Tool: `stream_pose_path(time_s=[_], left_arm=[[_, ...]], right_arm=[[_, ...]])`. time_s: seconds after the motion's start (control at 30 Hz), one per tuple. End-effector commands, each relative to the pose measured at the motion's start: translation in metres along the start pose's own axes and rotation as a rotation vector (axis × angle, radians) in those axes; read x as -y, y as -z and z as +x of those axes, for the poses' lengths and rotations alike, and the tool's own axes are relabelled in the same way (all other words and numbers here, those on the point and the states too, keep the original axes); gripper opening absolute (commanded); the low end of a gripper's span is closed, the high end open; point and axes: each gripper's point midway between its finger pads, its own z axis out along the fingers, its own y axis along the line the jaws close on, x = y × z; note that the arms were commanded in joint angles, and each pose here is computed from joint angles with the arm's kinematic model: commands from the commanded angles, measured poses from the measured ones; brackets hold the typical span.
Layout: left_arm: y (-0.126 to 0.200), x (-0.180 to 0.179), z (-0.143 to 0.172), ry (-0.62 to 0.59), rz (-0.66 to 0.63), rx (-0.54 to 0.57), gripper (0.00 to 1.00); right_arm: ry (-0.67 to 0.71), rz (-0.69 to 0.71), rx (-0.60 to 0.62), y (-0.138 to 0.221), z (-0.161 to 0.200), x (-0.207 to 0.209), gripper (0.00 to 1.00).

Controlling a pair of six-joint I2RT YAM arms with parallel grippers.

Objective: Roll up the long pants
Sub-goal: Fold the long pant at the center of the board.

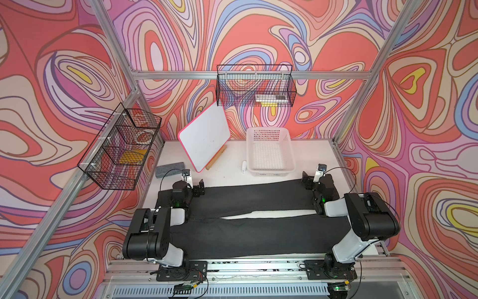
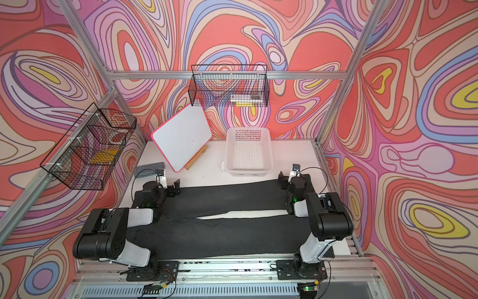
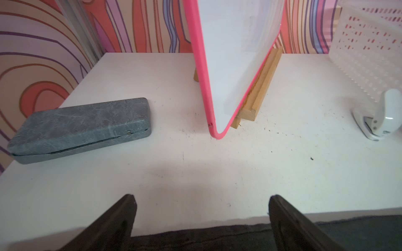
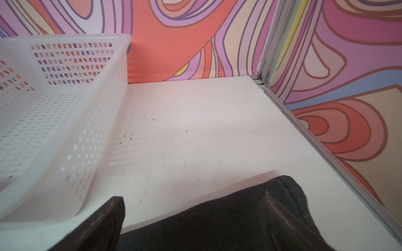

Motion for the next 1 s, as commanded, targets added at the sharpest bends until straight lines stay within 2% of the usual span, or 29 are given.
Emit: stream_pose_path(time_s=[0.0, 0.03, 0.1, 0.17, 0.23, 0.27, 0.37, 0.5, 0.6, 0.67, 0.77, 0.87, 0.97], left_arm=[[0.012, -0.012, -0.036, 0.005, -0.16, -0.083, 0.99], [0.02, -0.017, -0.038, -0.004, -0.257, -0.126, 0.99], [0.039, -0.038, -0.032, 0.067, -0.448, -0.193, 0.99], [0.054, -0.055, -0.018, 0.125, -0.575, -0.283, 0.95], [0.055, -0.069, -0.008, 0.131, -0.656, -0.341, 0.92], [0.055, -0.08, -0.005, 0.173, -0.696, -0.359, 0.9], [0.04, -0.099, 0.005, 0.285, -0.712, -0.384, 0.84], [0.02, -0.109, 0.013, 0.285, -0.755, -0.463, 0.82], [0.015, -0.118, 0.034, 0.407, -0.755, -0.539, 0.77], [0.016, -0.123, 0.044, 0.426, -0.772, -0.586, 0.75], [0.018, -0.125, 0.055, 0.46, -0.754, -0.669, 0.73], [0.019, -0.127, 0.067, 0.499, -0.739, -0.723, 0.72], [0.016, -0.132, 0.081, 0.52, -0.729, -0.748, 0.66]], right_arm=[[-0.075, 0.077, -0.012, 0.015, -0.042, 0.01, 0.98], [-0.094, 0.112, -0.014, 0.021, -0.051, 0.013, 0.98], [-0.094, 0.162, -0.036, 0.03, -0.062, 0.015, 0.98], [-0.104, 0.213, -0.064, 0.037, -0.071, 0.021, 0.98], [-0.133, 0.223, -0.064, 0.045, -0.081, 0.023, 0.98], [-0.142, 0.209, -0.06, 0.049, -0.086, 0.022, 0.98], [-0.182, 0.203, -0.072, 0.059, -0.095, 0.022, 0.98], [-0.213, 0.182, -0.081, 0.063, -0.105, 0.019, 0.98], [-0.208, 0.191, -0.108, 0.06, -0.108, 0.019, 0.98], [-0.189, 0.193, -0.144, 0.054, -0.107, 0.017, 0.98], [-0.197, 0.254, -0.312, 0.042, -0.084, 0.026, 0.98], [-0.329, 0.372, -0.531, 0.033, -0.046, 0.054, 0.98], [-0.389, 0.377, -0.596, 0.018, -0.029, 0.055, 0.98]])
